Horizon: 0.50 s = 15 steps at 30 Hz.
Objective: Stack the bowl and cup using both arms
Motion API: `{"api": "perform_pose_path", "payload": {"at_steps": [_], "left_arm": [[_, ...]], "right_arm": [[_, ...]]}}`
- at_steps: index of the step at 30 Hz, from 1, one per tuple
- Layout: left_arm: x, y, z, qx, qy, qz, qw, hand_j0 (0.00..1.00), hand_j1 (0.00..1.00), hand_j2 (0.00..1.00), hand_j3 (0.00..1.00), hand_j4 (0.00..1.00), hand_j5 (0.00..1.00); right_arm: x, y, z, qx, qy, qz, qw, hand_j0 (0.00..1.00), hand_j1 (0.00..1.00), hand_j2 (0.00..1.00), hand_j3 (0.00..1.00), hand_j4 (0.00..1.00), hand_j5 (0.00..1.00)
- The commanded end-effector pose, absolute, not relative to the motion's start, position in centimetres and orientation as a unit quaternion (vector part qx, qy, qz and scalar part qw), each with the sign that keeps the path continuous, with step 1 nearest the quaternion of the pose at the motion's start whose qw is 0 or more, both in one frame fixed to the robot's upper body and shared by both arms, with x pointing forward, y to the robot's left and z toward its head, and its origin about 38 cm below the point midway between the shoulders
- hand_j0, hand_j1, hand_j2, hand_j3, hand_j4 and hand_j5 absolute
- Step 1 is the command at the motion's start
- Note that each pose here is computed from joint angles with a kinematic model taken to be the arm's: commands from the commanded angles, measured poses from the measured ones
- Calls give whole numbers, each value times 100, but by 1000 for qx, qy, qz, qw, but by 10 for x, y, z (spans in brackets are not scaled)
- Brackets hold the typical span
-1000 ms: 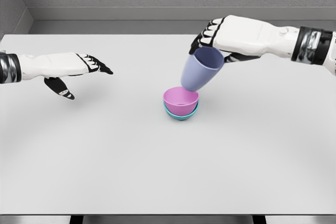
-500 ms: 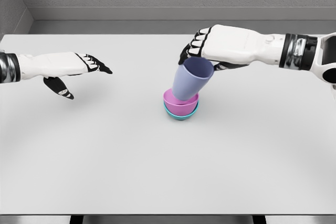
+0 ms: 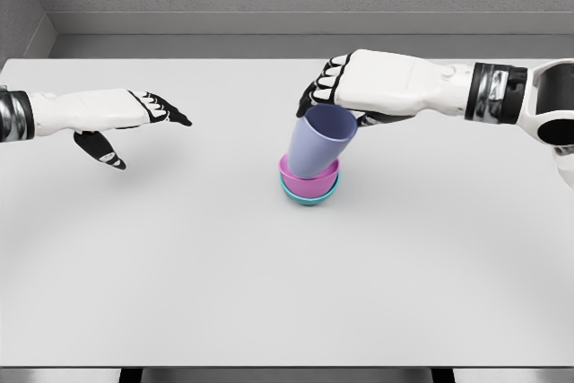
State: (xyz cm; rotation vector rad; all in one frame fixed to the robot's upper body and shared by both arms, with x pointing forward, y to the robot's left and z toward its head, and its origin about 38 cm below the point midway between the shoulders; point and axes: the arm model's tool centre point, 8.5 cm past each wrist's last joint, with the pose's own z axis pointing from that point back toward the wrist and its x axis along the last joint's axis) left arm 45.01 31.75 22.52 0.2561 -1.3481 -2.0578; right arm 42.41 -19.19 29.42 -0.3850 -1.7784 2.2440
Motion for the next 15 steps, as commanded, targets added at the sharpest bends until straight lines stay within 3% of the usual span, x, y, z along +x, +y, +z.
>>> {"api": "perform_pose_path", "payload": {"at_steps": [1, 15], "left_arm": [[450, 318, 226, 97, -517, -784, 330, 100, 100, 100, 100, 100, 100], [450, 318, 226, 98, -517, -784, 330, 100, 100, 100, 100, 100, 100]], "right_arm": [[425, -194, 294, -132, -612, 769, 131, 67, 67, 67, 67, 67, 67], [428, -195, 291, -130, -610, 769, 137, 68, 68, 68, 68, 68, 68]]}}
